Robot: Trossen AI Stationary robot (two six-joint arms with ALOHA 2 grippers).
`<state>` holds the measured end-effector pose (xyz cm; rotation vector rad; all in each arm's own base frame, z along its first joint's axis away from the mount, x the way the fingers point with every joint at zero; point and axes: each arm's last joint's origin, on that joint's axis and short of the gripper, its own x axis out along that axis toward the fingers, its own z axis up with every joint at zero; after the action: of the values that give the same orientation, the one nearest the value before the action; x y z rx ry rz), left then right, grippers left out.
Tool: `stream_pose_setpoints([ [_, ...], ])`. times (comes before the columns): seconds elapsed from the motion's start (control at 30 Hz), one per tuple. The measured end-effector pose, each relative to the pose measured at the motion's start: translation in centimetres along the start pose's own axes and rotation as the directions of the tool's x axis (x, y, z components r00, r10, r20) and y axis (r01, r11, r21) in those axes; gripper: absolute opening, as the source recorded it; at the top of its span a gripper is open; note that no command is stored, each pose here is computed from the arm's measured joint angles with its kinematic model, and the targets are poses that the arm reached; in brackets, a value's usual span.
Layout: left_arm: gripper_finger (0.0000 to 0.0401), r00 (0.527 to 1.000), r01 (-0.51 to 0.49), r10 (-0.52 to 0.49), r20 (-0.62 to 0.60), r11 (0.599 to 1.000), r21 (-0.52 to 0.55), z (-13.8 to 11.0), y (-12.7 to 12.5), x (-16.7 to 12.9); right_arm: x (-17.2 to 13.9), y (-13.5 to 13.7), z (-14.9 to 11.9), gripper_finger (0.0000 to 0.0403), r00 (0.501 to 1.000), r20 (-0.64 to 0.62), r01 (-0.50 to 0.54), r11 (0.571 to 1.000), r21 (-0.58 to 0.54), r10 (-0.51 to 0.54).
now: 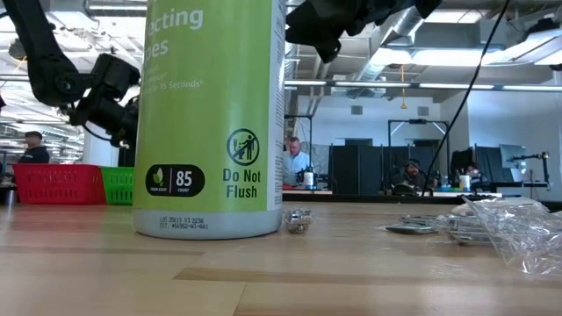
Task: Pick & Place Travel size toiletries
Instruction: Put the silver nail cutter into the bottom red bin
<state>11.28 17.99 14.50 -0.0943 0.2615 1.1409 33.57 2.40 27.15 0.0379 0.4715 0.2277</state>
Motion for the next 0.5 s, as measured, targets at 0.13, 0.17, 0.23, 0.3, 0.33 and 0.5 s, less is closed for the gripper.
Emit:
stream_pose_setpoints([
  [0.13,0.0204,0.995,0.019,-0.017,0.096,1.0,-0.019,1.7,0.1,-0.9,0.0,0.2,-0.3,0.0128,1.0,-0.029,-0.005,0.999,0.047,0.006],
  [0.17,0.0207,0.993,0.029,-0.026,0.116,0.999,-0.02,2.0,0.1,-1.3,0.0,0.3,-0.3,0.0128,0.999,-0.034,-0.007,0.998,0.057,0.009],
  [0.23,0.021,0.988,0.049,-0.045,0.147,0.999,-0.023,2.8,0.0,-2.0,0.1,0.4,-0.5,0.0128,0.999,-0.045,-0.011,0.996,0.085,0.015],
  [0.3,0.0211,0.984,0.077,-0.073,0.16,0.997,-0.018,3.3,-0.3,-2.8,0.1,0.7,-0.8,0.0126,0.997,-0.077,-0.014,0.995,0.101,0.022],
  [0.33,0.021,0.982,0.101,-0.098,0.161,0.995,-0.013,3.4,-0.6,-3.2,0.1,0.8,-1.0,0.0125,0.995,-0.1,-0.014,0.995,0.104,0.024],
  [0.5,0.0203,0.953,0.283,-0.279,0.115,0.959,-0.02,3.6,-2.6,-5.3,-0.1,1.5,-2.4,0.0119,0.97,-0.239,0.0,0.985,0.174,0.042],
])
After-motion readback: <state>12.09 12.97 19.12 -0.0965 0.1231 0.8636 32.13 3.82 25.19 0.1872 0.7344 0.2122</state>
